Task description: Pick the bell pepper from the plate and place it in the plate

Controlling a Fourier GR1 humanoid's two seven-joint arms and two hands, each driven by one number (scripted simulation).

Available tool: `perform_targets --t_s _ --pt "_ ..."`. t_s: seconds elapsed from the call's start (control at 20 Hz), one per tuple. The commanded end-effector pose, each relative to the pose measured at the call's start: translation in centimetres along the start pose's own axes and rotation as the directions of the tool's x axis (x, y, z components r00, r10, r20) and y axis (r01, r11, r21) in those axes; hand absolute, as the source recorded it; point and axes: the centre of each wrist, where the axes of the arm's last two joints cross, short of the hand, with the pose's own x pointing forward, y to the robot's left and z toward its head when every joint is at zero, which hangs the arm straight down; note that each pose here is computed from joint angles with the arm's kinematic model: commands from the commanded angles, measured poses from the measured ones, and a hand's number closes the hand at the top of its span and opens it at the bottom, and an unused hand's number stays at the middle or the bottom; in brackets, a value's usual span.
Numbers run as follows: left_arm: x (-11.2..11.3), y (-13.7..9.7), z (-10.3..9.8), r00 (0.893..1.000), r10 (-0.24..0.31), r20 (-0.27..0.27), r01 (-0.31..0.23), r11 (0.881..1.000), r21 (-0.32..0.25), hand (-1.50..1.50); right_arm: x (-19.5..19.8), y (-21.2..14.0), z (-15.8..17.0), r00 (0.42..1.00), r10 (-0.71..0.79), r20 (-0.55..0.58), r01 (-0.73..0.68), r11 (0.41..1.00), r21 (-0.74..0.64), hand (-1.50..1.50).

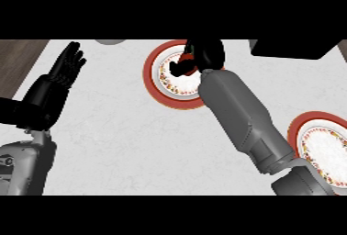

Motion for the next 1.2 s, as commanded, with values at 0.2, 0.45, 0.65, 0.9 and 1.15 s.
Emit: perform_targets --t_s 0.2,0.45,0.65,0.9,1.15 --pt "1.9 -1.8 -2.1 1.0 0.008 0.019 -0.007 0.999 -0.049 0.0 -1.5 0.9 -0.6 0.985 -0.125 -0.118 0.127 0.992 0.007 -1.5" --pt "0.9 -1.6 -1.2 0.999 0.009 0.034 -0.008 0.999 -0.053 0.0 -2.3 0.8 -0.8 0.961 -0.271 -0.06 0.27 0.963 -0.021 -1.5" --pt "1.1 -1.3 -2.1 1.0 0.009 0.016 -0.009 0.999 -0.052 0.0 -2.0 0.1 -1.0 0.926 -0.376 0.004 0.373 0.917 -0.142 -1.5" --pt "0.7 -1.6 -1.1 1.0 -0.003 0.024 0.004 0.999 -0.051 0.0 -1.5 -1.3 -1.6 0.832 -0.554 0.032 0.55 0.816 -0.179 -1.5" --pt "-0.5 -0.3 -0.1 1.0 -0.01 -0.002 0.01 1.0 0.018 0.0 -3.2 -0.6 -1.5 0.779 -0.627 0.02 0.617 0.76 -0.203 -1.5"
